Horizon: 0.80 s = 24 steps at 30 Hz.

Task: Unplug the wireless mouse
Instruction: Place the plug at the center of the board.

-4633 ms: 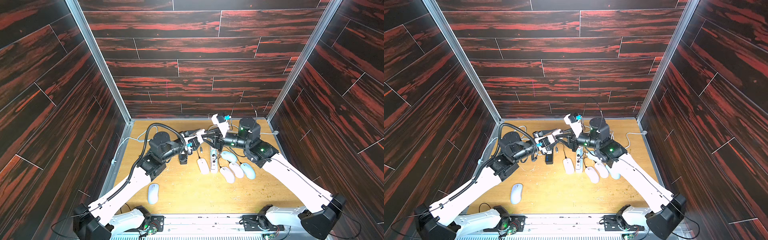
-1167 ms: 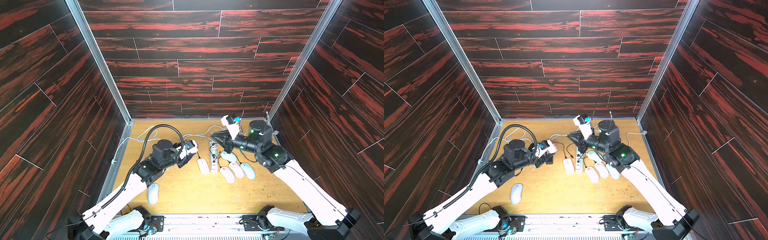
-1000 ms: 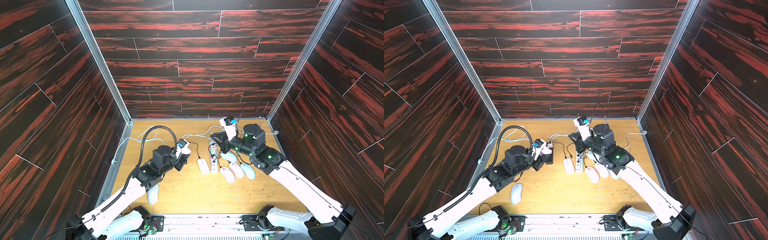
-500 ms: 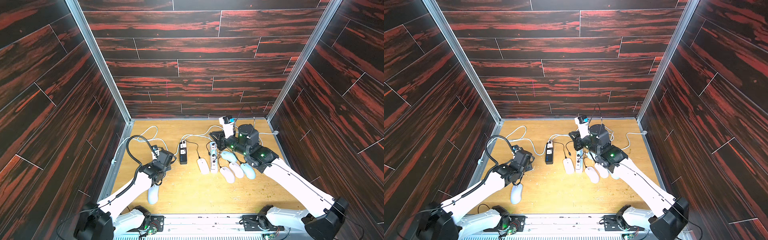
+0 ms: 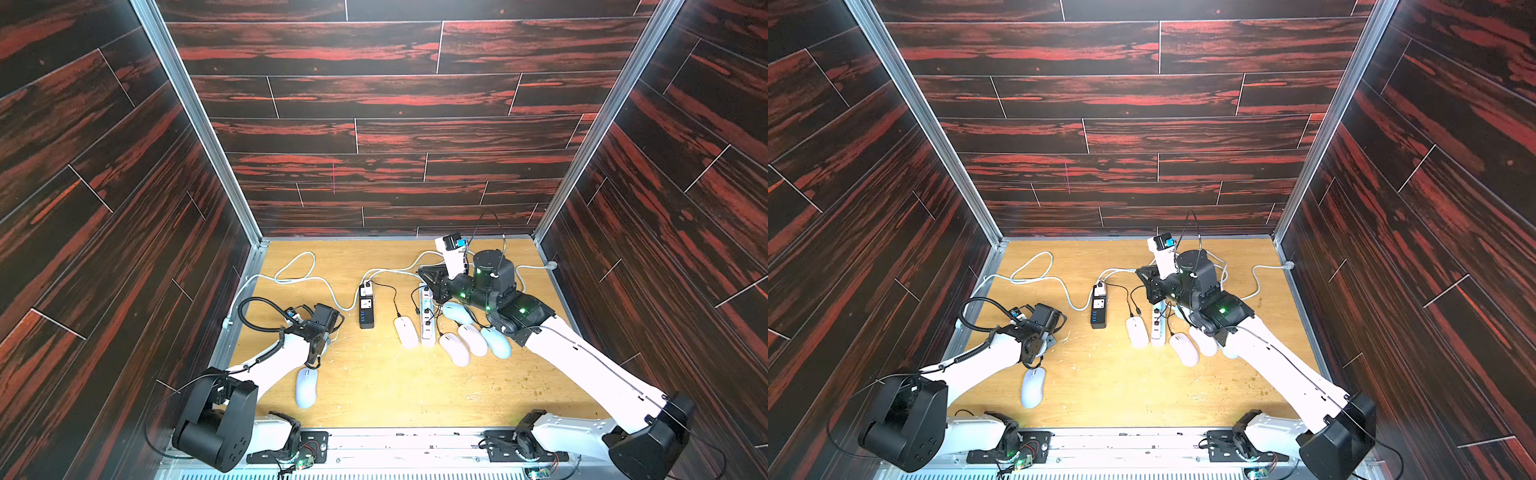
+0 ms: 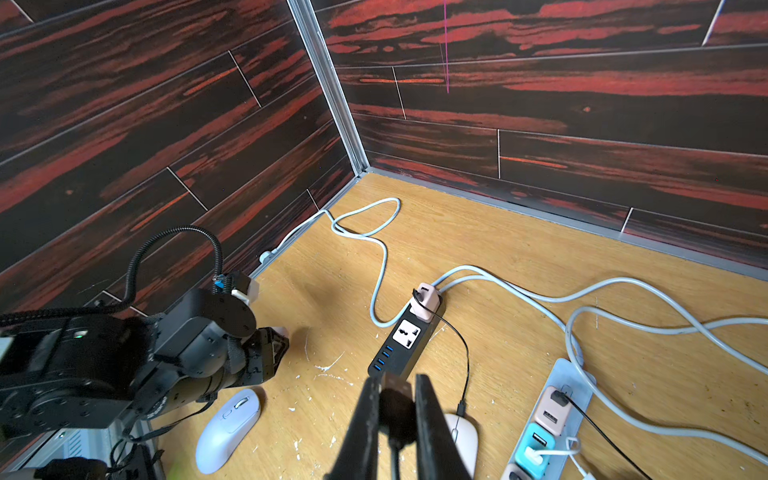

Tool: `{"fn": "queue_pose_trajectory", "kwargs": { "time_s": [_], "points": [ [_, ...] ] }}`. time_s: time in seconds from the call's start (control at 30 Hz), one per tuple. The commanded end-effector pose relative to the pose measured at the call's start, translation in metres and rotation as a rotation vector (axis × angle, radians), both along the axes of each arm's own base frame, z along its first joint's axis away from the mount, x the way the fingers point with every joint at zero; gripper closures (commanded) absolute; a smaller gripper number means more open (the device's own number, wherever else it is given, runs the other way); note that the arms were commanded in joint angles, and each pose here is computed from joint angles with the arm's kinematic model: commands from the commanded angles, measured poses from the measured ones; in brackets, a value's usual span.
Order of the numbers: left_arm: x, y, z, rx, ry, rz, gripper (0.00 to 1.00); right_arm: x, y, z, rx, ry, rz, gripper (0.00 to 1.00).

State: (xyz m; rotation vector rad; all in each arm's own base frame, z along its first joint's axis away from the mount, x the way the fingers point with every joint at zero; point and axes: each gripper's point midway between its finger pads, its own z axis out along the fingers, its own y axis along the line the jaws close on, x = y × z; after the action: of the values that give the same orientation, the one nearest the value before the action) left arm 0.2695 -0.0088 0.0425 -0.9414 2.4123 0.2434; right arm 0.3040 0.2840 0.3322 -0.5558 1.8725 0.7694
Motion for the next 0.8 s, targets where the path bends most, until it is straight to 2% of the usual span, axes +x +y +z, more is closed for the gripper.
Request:
{"fn": "queue_pose_trajectory", "kwargs": {
  "time_s": [0.0,0.17,0.2,0.3,0.33,0.53,0.63,0.77],
  "points": [
    [-0.008,0.005,-0.007,-0.003,0.027,0.038,0.86,-0.005,0.001,-0.001,0.006,0.009,0.012,1.0],
    [-0.013,0.001,-0.013,-0.032,0.044,0.036,0.5,-0.005,-0.001,-0.005,-0.005,0.013,0.008,1.0],
    [-0.013,0.0,-0.012,-0.036,0.047,0.037,0.39,-0.005,-0.001,-0.007,-0.007,0.015,0.005,1.0],
    [-0.012,0.0,-0.009,-0.036,0.047,0.037,0.2,-0.006,-0.002,-0.007,-0.003,0.02,0.004,1.0],
    [-0.012,0.0,-0.007,-0.035,0.046,0.034,0.17,-0.006,-0.002,-0.007,-0.001,0.021,0.003,1.0],
    [-0.014,0.009,0.017,0.006,0.016,0.051,0.14,-0.003,-0.004,-0.012,-0.012,0.036,-0.036,1.0],
    [-0.004,0.013,0.051,0.024,-0.061,0.048,0.14,-0.009,0.01,-0.022,-0.028,0.047,-0.041,1.0],
    [0.011,0.014,0.1,0.058,-0.122,0.01,0.07,-0.027,0.05,-0.039,-0.001,0.087,-0.005,1.0]
  ]
}}
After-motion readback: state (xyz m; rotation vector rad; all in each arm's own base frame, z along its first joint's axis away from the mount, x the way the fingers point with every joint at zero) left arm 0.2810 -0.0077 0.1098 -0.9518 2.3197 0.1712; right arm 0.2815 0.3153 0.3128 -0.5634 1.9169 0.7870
